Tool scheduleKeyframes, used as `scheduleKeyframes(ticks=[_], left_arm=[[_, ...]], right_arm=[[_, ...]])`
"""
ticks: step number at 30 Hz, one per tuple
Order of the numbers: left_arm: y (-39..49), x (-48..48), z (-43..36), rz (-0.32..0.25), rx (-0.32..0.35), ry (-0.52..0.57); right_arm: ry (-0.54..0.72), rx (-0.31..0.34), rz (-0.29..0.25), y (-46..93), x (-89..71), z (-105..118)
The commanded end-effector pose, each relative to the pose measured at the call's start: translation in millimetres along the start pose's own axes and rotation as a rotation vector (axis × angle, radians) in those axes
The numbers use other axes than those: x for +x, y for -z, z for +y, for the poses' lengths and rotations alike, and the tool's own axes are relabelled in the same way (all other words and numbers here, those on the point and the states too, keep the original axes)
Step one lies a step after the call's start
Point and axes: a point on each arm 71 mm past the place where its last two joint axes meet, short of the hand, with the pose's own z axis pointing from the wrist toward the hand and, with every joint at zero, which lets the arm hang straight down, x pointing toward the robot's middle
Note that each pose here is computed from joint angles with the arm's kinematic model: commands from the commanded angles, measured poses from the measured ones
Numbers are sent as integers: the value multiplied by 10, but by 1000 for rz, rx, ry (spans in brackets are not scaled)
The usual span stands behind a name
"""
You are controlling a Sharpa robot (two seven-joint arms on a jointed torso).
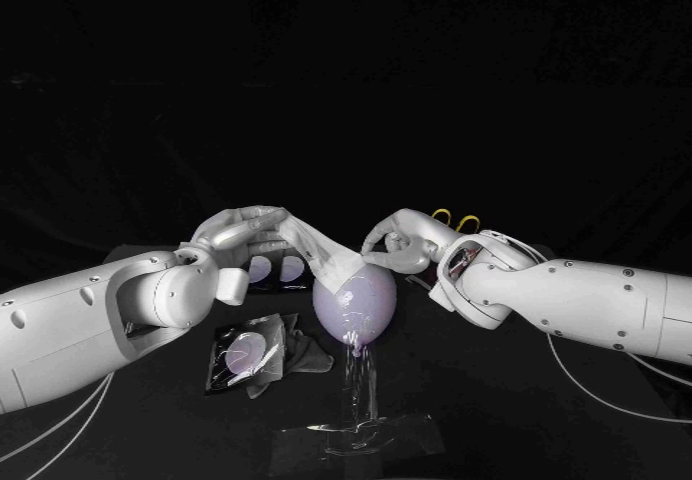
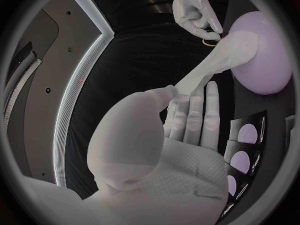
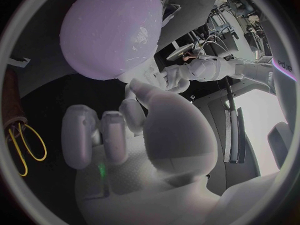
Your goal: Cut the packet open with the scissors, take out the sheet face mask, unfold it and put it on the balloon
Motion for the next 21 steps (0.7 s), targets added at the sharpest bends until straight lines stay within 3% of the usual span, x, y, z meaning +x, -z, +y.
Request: scheduleKeyframes(ticks=[1, 13, 21], left_arm=[[-8, 21, -17, 8, 14, -2], [-18, 29, -14, 9, 12, 0], [-22, 30, -13, 9, 11, 1]], right_arm=[[5, 2, 10, 3, 5, -3], [11, 4, -9, 4, -27, -39], [50, -55, 21, -64, 43, 57]])
